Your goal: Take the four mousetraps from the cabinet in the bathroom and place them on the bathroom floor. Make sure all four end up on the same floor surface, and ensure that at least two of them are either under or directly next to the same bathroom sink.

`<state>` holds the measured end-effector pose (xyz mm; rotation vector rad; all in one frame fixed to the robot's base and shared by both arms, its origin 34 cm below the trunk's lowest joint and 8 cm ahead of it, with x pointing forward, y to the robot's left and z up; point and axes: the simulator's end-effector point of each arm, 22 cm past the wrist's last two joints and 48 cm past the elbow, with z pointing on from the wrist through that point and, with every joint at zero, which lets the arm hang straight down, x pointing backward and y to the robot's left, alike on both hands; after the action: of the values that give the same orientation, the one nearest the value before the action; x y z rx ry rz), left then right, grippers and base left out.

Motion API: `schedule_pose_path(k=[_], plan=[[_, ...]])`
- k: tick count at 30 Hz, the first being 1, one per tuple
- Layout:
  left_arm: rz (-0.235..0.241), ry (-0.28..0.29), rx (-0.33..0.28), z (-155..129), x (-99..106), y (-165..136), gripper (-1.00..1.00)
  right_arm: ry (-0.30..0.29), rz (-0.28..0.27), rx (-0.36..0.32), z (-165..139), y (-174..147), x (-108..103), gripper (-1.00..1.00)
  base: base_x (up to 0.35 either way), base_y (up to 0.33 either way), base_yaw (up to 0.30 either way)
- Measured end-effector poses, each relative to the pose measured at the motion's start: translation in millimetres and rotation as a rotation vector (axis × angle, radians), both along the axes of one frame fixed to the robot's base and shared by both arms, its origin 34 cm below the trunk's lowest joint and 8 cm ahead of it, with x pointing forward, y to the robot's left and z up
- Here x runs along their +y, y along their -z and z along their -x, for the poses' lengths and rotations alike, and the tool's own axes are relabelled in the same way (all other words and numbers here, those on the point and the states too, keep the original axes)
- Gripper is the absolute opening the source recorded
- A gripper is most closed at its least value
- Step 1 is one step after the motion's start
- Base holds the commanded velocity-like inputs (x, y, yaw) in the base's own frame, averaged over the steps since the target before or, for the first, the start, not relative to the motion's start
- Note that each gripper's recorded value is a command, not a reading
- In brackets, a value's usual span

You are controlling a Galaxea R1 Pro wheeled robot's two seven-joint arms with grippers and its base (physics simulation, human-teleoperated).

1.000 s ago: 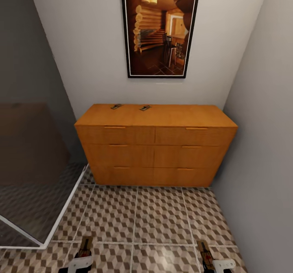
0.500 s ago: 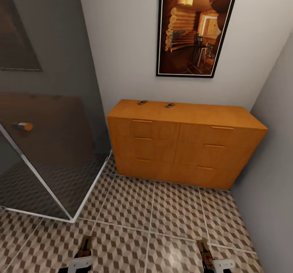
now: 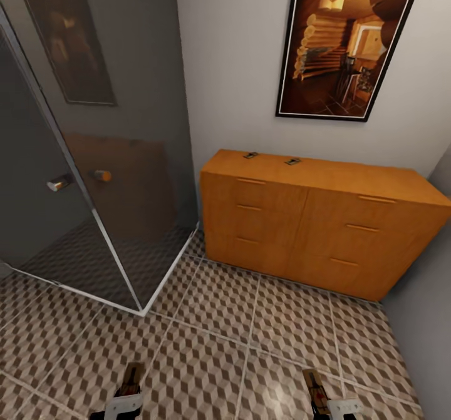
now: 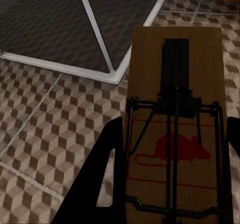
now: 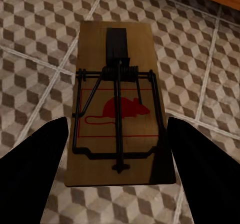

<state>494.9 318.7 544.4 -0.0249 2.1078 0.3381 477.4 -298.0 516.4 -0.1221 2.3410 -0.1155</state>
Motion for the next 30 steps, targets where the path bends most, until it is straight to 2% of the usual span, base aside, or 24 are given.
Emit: schedule_pose_path(k=[6, 30], plan=[[-0.001, -0.001, -0.003, -0.7, 1.1, -1.2, -1.0, 0.0, 0.0, -0.004, -1.0, -1.2, -0.1, -1.0, -0.108, 0.0, 0.284], [-0.002, -0.002, -0.015, -4.1, 1.5, -5.9, -1.0, 0.001, 0.001, -0.016, -4.6, -5.6, -0.4, -1.0, -0.002, 0.0, 0.284]])
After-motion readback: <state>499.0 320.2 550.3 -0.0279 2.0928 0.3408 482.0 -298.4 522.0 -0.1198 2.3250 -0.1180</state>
